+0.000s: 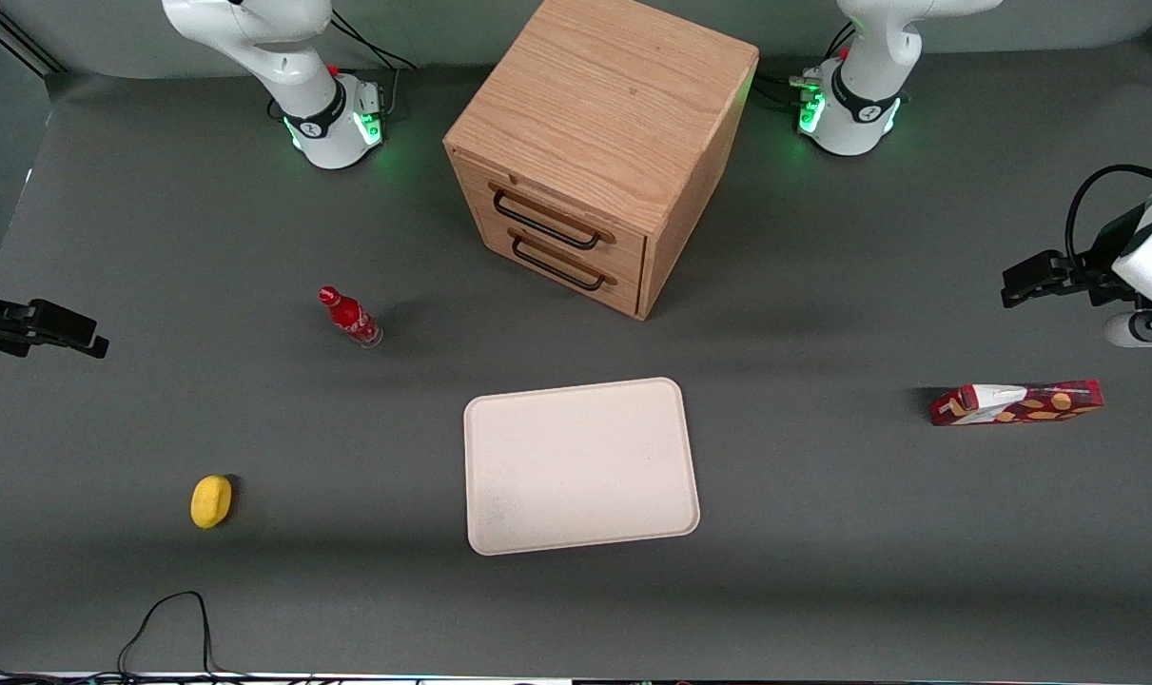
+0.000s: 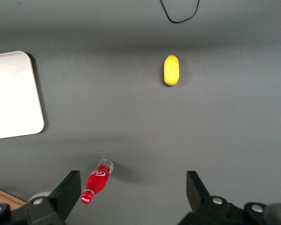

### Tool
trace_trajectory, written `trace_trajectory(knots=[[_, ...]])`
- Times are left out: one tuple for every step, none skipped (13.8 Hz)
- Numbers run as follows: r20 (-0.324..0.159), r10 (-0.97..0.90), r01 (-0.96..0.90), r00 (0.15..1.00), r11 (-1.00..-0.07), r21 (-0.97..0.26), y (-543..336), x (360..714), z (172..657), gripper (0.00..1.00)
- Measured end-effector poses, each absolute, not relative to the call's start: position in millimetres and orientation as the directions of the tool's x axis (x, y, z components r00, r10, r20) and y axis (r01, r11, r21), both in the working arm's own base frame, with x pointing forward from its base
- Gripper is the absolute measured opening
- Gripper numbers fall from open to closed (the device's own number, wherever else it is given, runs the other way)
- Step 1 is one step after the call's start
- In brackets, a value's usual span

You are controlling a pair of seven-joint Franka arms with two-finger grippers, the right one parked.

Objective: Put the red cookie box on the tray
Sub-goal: 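Move the left gripper over the red tartan cookie box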

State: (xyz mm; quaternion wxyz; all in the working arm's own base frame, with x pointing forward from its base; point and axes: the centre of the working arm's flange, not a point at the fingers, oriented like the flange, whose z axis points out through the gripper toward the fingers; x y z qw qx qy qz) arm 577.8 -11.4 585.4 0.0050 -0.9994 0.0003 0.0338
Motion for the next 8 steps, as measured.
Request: trace_trajectory(knots=[[-0.068, -0.001, -0.001, 0.998, -1.000, -0.010, -11.4, 577.8, 585.3, 1.00], [-0.068, -0.001, -0.002, 0.998, -1.000, -0.010, -11.4, 577.8, 585.3, 1.00], [-0.068, -0.001, -0.002, 0.998, -1.000, -0.010, -11.4, 577.8, 585.3, 1.00], [-0.068, -0.001, -0.002, 0.998, -1.000, -0.010, -11.4, 577.8, 585.3, 1.00], [-0.068, -0.001, -0.002, 0.998, -1.000, -0.010, -11.3, 577.8, 585.3, 1.00], [-0.068, -0.001, -0.002, 0.998, -1.000, -0.010, -11.2, 577.8, 585.2, 1.00], [-0.070, 0.000, -0.001, 0.998, -1.000, -0.010, -10.7, 578.0, 584.6, 1.00], [-0.072, 0.004, 0.003, 0.997, -1.000, -0.011, -8.5, 578.6, 583.3, 1.00]])
